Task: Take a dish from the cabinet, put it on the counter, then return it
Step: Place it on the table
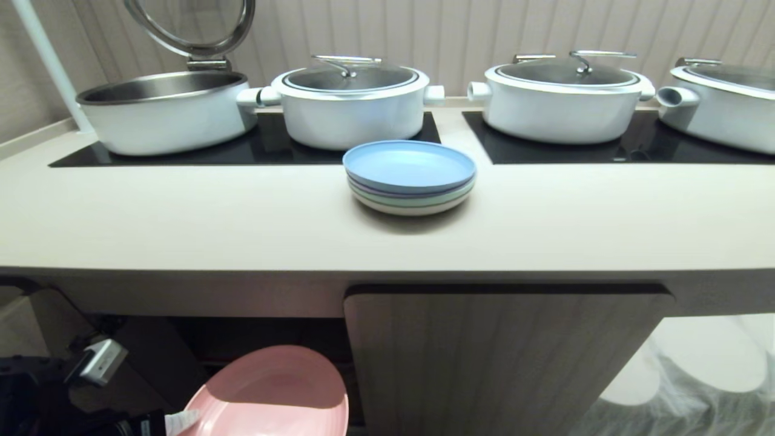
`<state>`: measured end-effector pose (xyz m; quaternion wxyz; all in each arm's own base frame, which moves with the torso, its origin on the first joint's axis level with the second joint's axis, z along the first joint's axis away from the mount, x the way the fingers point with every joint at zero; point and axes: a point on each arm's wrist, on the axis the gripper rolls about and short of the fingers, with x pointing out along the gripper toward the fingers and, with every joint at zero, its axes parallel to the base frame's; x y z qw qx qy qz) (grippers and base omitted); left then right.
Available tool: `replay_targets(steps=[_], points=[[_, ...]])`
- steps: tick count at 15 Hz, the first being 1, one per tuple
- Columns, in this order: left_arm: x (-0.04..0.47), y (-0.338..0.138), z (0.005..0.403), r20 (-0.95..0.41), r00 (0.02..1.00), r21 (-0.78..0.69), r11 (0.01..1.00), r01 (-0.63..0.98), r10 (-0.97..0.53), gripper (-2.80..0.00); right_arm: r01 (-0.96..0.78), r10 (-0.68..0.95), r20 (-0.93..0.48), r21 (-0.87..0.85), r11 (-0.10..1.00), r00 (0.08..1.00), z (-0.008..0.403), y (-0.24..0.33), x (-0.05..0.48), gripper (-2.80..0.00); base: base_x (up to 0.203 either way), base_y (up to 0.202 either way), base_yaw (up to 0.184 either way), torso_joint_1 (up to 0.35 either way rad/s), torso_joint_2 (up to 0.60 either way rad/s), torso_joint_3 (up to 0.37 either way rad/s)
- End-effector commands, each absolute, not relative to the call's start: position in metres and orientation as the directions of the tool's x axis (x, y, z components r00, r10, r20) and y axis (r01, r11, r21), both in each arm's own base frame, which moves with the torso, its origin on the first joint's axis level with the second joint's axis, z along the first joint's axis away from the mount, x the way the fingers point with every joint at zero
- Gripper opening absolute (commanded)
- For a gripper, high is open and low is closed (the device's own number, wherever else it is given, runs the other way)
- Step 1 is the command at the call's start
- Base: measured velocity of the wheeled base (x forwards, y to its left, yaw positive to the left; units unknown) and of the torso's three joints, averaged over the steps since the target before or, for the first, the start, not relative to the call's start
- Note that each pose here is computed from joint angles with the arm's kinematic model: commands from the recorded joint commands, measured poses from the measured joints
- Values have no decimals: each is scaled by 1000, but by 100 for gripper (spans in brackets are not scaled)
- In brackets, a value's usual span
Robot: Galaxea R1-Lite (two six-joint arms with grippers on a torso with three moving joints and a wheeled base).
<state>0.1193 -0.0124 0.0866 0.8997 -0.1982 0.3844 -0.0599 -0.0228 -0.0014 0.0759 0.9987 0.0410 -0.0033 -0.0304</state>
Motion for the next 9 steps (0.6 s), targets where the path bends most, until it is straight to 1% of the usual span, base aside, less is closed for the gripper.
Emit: replay_targets(steps=[1,5,9], points=[[120,-13,87,-666,697,-406,913,-42,-265,-280,61,-61,5,82,995,998,76,-1,-23,-280,0,0,0,227,-510,-280],[118,-13,87,-667,687,-420,907,-27,-288,-280,61,-61,5,83,995,998,76,-1,-23,-280,0,0,0,237,-526,-290],[109,-16,86,-693,649,-421,907,-10,-315,-280,61,-61,5,83,995,998,76,-1,-23,-280,0,0,0,259,-545,-301]])
